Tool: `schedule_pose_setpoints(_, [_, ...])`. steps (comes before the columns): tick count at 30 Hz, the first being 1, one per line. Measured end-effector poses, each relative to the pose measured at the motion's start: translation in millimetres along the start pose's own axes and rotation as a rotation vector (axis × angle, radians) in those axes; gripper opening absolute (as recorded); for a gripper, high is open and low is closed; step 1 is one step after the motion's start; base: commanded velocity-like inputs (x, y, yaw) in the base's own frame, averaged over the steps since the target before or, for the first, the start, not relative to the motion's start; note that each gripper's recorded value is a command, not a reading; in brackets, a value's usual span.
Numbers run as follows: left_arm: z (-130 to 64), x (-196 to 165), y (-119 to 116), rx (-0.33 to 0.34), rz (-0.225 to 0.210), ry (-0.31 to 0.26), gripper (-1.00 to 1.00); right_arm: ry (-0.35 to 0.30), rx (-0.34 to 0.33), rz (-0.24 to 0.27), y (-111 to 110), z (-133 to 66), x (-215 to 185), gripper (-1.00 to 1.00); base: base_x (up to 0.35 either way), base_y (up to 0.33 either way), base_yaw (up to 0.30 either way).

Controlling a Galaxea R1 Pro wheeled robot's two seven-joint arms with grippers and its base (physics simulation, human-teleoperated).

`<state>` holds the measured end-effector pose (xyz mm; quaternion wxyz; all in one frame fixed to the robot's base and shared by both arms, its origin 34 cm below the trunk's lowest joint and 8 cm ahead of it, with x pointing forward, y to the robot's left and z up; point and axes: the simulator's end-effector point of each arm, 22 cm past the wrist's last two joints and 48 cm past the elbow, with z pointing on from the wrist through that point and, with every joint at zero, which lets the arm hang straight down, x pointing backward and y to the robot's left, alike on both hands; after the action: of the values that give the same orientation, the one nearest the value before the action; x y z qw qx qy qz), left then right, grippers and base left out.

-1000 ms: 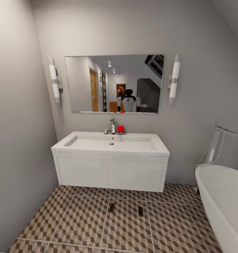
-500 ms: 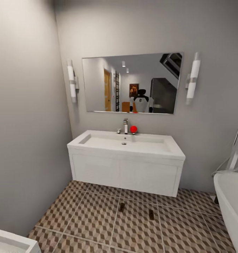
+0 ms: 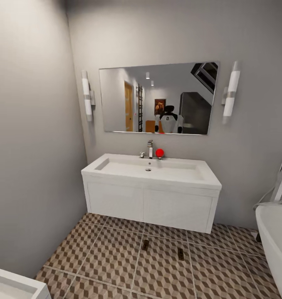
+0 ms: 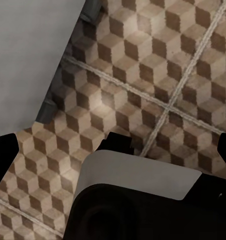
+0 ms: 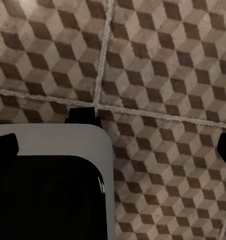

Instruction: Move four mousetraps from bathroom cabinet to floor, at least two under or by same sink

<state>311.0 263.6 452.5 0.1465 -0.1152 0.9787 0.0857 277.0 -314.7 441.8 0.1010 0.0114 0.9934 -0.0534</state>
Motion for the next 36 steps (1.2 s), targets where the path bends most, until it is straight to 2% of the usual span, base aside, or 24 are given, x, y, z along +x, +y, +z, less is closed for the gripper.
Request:
schedule_pose_setpoints(15, [-0.7,0,-3,0.004,0.002,0.001,1.00,0.008,0.001,-0.008,-1,0.0,2,1.00,0.000,0.000,0.018])
schedule_pose_setpoints(26, [-0.1,1,0,0.000,0.004,0.004,1.00,0.004,0.009,-0.004,-2,0.0,1,1.00,0.000,0.000,0.239])
schedule_pose_setpoints(36, [2.9,-8,14,-0.018,0.020,-0.014,1.00,0.004,0.009,-0.003,-2,0.0,1,1.00,0.000,0.000,0.280])
